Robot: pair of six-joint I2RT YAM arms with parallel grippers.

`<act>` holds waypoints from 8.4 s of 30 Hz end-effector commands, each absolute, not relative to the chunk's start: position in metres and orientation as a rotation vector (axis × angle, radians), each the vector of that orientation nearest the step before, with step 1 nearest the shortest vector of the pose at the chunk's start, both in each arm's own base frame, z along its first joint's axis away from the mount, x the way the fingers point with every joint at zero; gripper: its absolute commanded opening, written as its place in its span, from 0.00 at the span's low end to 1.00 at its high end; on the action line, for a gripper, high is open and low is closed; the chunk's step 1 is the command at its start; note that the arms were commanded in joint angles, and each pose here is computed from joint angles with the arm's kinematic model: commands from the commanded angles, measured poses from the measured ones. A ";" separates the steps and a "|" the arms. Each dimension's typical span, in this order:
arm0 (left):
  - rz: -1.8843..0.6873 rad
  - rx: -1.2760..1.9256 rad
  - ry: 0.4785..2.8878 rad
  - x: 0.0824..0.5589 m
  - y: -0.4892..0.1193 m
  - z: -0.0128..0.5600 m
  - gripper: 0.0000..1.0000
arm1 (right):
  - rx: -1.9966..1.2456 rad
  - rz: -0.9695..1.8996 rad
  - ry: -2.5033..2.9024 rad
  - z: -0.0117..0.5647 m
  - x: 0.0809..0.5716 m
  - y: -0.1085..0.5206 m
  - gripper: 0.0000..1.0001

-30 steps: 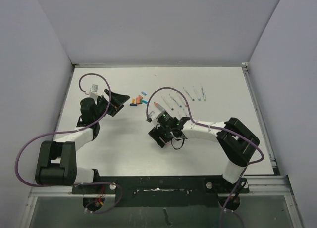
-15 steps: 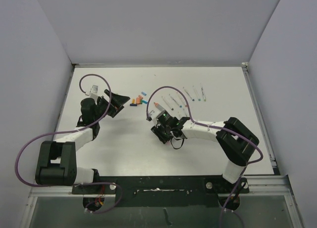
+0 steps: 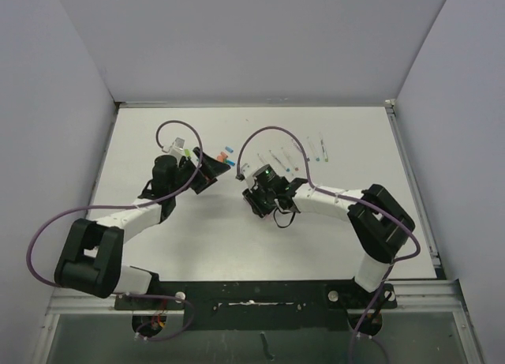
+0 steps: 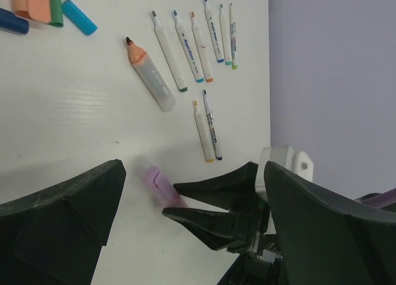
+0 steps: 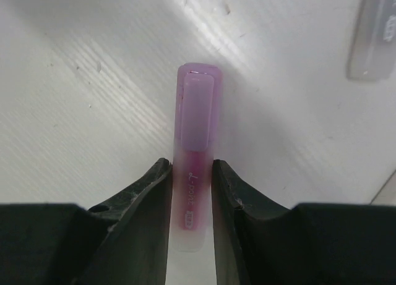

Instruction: Open the pen caps

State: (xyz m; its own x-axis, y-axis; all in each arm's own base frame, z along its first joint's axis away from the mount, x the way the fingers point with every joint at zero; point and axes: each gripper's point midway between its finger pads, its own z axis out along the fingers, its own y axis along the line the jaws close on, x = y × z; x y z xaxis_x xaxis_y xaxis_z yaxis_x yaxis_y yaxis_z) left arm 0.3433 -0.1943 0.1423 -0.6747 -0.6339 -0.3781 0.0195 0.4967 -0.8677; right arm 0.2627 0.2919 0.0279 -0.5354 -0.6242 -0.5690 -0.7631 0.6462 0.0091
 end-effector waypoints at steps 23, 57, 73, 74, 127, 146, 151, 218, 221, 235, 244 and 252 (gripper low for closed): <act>-1.339 -0.361 1.979 0.373 -0.261 0.152 0.89 | -0.883 0.719 1.926 0.171 0.327 0.348 0.00; -1.460 -0.314 1.914 0.364 -0.275 0.163 0.00 | -0.825 0.777 1.957 0.165 0.341 0.352 0.36; -1.465 -0.306 1.880 0.368 -0.277 0.179 0.00 | -0.841 0.784 1.982 0.153 0.340 0.355 0.28; -1.465 -0.307 1.879 0.368 -0.276 0.179 0.00 | -0.838 0.782 1.983 0.153 0.340 0.354 0.22; -1.031 -0.721 2.186 0.394 -0.153 0.043 0.09 | -0.258 0.197 2.229 0.119 0.398 0.113 0.00; -1.052 -0.776 2.192 0.397 -0.145 0.032 0.24 | -0.242 0.178 2.377 0.058 0.404 0.108 0.00; -1.058 -0.781 2.190 0.397 -0.143 0.033 0.29 | -0.237 0.190 2.407 0.048 0.404 0.108 0.00; -1.139 -0.435 1.846 0.392 -0.130 0.242 0.98 | -0.169 0.283 2.271 0.121 0.417 0.109 0.65; -1.122 -0.413 1.847 0.388 -0.128 0.250 0.98 | -0.164 0.283 2.204 0.146 0.415 0.107 0.83; -0.981 -0.340 1.859 0.336 -0.115 0.264 0.98 | 0.130 0.173 2.032 0.212 0.366 0.065 0.98; -0.936 -0.386 1.858 0.281 -0.106 0.246 0.98 | 0.231 0.174 2.014 0.211 0.307 0.049 0.98; -0.886 -0.410 1.828 0.239 -0.097 0.237 0.98 | 0.256 0.190 2.007 0.205 0.268 0.042 0.98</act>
